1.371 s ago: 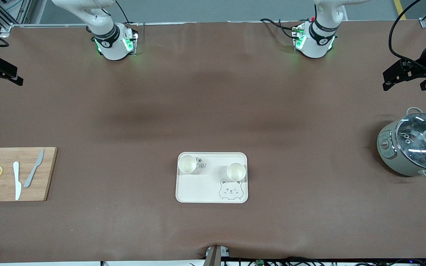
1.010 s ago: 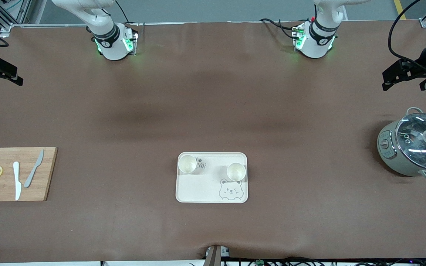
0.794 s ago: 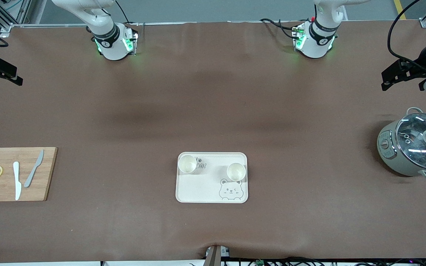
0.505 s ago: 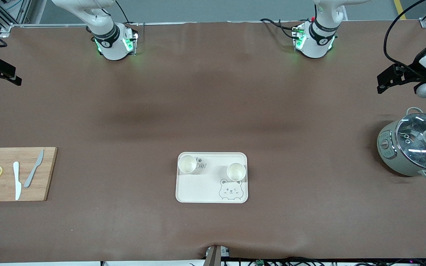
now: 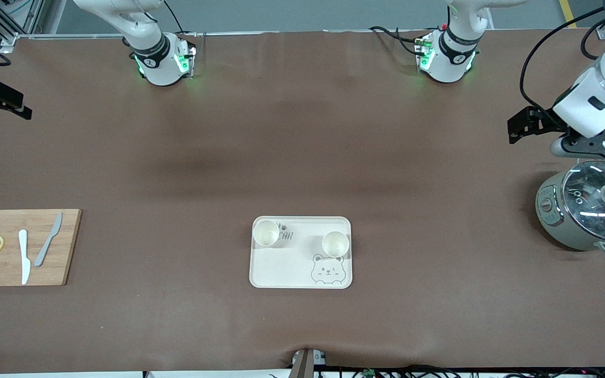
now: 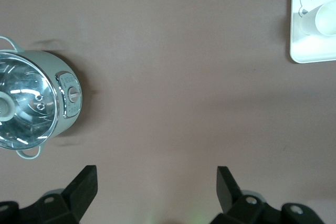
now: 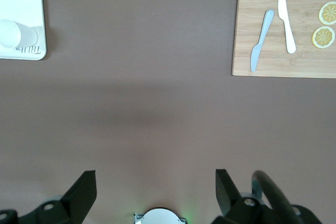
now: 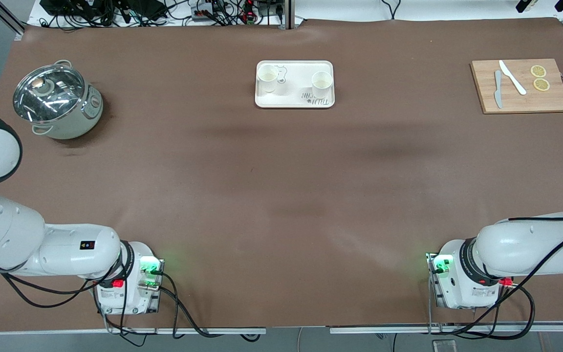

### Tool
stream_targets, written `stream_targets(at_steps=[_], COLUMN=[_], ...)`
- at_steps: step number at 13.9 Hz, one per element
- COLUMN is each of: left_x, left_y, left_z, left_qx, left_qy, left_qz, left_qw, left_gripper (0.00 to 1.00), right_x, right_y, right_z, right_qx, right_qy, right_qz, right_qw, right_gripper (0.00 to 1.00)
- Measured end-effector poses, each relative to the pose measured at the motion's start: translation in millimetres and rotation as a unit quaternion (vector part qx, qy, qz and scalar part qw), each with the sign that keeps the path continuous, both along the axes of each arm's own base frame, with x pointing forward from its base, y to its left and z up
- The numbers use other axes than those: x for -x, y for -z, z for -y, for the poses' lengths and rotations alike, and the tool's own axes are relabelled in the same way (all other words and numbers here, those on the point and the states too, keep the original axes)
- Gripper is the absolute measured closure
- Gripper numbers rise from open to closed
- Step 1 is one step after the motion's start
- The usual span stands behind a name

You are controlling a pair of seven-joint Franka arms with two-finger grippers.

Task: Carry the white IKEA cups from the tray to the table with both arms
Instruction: 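Move the left gripper over the white cup on the tray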

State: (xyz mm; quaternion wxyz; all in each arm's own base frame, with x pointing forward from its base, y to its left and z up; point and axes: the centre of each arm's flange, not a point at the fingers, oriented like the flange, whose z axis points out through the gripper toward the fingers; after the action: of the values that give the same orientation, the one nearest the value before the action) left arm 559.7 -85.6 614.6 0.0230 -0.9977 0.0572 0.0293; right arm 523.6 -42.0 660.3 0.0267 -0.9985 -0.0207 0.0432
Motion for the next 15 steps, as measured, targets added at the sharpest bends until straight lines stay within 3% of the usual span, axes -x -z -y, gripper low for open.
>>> stream_targets(at_steps=[5, 9, 15], left_x=[-19, -35, -49], left_y=[22, 58, 108], left_z=[5, 25, 90], left_qx=[0.007, 0.024, 0.029], left_qy=[-0.014, -0.043, -0.084], left_qz=[0.007, -0.013, -0.015], left_qw=[1.0, 0.999, 0.996], left_gripper=[0.0, 0.0, 0.0], right_x=[1, 3, 3], right_y=[0, 1, 1], right_z=[3, 15, 15], right_qx=[0.0, 0.0, 0.0], right_qy=[0.003, 0.015, 0.014], right_qz=[-0.003, -0.005, -0.006], right_qw=[1.0, 1.0, 1.0], right_gripper=[0.0, 0.0, 0.0])
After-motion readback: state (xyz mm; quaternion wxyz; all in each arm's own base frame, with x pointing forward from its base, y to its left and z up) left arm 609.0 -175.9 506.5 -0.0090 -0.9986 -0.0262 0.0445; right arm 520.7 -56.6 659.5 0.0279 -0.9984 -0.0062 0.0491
